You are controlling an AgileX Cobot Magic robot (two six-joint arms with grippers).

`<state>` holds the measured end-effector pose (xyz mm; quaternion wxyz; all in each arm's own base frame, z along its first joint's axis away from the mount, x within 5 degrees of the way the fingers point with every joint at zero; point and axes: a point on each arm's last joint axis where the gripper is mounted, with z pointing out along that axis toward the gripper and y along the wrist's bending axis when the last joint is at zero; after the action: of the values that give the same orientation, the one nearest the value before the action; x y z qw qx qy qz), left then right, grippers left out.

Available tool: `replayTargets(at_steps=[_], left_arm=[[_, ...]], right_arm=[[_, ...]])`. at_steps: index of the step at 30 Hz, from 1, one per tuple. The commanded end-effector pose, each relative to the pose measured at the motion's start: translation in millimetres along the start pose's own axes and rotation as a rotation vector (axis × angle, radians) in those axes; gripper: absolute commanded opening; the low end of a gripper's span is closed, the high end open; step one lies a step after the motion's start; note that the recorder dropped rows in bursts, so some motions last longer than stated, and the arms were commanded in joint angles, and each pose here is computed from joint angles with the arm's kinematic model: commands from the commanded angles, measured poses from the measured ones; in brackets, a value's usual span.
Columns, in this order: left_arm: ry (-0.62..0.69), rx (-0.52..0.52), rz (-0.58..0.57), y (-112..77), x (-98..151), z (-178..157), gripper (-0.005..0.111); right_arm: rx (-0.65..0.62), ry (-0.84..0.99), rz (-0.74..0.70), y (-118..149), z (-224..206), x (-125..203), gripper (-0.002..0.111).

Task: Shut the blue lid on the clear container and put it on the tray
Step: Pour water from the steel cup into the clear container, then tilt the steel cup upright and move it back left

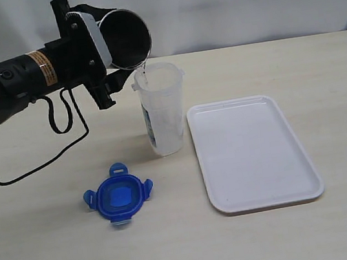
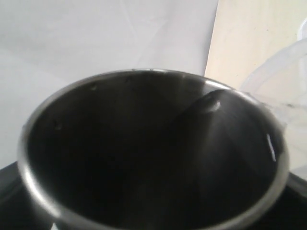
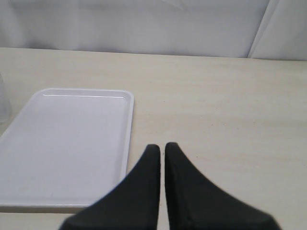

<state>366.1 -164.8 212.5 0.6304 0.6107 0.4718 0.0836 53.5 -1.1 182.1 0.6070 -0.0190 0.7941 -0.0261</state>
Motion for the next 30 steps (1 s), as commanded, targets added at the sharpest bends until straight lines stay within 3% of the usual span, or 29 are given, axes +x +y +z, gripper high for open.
replayTargets(at_steps=[1, 19, 23, 28, 30], left_arm=[[-0.059, -0.072, 0.014, 15.7, -10.6, -1.7, 0.000], [-0.039, -0.061, -0.014, 14.8, -8.8, -1.6, 0.000], [-0.042, -0.060, -0.146, 15.0, -8.7, -1.6, 0.000], [-0.051, -0.054, -0.434, 15.0, -8.7, -1.6, 0.000], [-0.052, -0.053, -0.488, 15.0, -8.7, -1.6, 0.000]], right_arm=[[0.006, -0.006, -0.008, -0.4, -0.1, 0.1, 0.004], [0.006, -0.006, -0.008, -0.4, -0.1, 0.1, 0.004], [0.006, -0.006, -0.008, -0.4, -0.1, 0.1, 0.004], [0.006, -0.006, -0.008, -0.4, -0.1, 0.1, 0.004], [0.006, -0.006, -0.008, -0.4, -0.1, 0.1, 0.004]])
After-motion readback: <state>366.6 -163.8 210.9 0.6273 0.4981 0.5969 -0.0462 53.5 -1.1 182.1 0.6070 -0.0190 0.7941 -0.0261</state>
